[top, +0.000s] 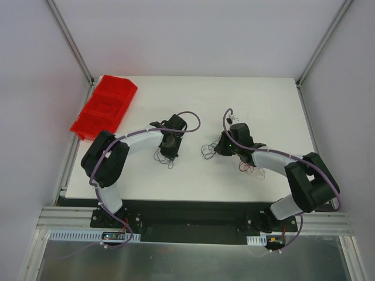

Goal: Untangle the cables

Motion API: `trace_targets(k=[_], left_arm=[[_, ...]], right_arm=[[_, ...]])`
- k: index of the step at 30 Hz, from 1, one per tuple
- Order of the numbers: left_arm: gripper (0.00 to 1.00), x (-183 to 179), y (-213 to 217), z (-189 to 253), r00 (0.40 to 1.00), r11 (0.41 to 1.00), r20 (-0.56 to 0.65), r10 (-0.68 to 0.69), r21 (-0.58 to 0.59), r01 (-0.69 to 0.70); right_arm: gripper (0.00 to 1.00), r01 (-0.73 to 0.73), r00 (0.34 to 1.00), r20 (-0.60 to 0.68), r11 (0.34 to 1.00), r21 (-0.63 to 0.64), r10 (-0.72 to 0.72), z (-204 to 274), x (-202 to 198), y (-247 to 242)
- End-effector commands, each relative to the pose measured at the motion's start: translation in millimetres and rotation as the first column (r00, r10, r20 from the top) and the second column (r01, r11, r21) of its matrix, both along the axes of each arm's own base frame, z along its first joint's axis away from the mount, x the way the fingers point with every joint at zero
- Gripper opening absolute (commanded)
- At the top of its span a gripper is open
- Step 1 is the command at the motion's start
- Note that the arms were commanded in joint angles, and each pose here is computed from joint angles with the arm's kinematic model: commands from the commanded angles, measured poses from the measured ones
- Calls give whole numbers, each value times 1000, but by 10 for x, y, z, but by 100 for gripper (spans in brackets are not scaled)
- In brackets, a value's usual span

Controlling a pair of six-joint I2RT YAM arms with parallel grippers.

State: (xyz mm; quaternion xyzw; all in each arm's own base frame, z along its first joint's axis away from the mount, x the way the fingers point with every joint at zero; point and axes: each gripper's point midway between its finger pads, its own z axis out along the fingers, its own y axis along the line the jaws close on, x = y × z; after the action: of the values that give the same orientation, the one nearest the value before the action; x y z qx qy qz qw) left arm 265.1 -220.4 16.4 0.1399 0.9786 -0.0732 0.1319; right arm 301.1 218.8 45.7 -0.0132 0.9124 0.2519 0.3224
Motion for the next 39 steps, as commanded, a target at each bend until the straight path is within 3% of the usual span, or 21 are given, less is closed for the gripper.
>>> trace_targets(k=[1, 7, 12, 17, 22, 31, 39], left_arm=[[3, 37, 30, 84, 999, 1000, 49, -16, 1, 16], [0, 309, 256, 492, 981, 999, 187, 40, 2, -41], [0, 677, 739, 1016, 931, 976, 296, 213, -101, -191], [0, 1157, 1249, 1634, 839, 903, 358, 410, -288, -319], [0, 1631, 1679, 2002, 749, 796, 333, 573, -444, -412], [0, 2375, 2428, 1892, 643, 581, 138, 753, -600, -551], [0, 2598, 2757, 1599, 569, 549, 157, 807, -553, -626]], right_arm=[[0, -7, 1000, 24, 999, 42, 6, 78, 54, 65], [0, -11, 1000, 13, 999, 47, 11, 60, 52, 80], [0, -16, 1000, 9, 998, 54, 16, 55, 50, 98], [0, -19, 1000, 8, 998, 56, 18, 51, 53, 105], [0, -17, 1000, 6, 998, 56, 17, 48, 50, 105], [0, -19, 1000, 6, 998, 63, 19, 56, 46, 104], [0, -18, 1000, -4, 998, 67, 19, 35, 45, 107]])
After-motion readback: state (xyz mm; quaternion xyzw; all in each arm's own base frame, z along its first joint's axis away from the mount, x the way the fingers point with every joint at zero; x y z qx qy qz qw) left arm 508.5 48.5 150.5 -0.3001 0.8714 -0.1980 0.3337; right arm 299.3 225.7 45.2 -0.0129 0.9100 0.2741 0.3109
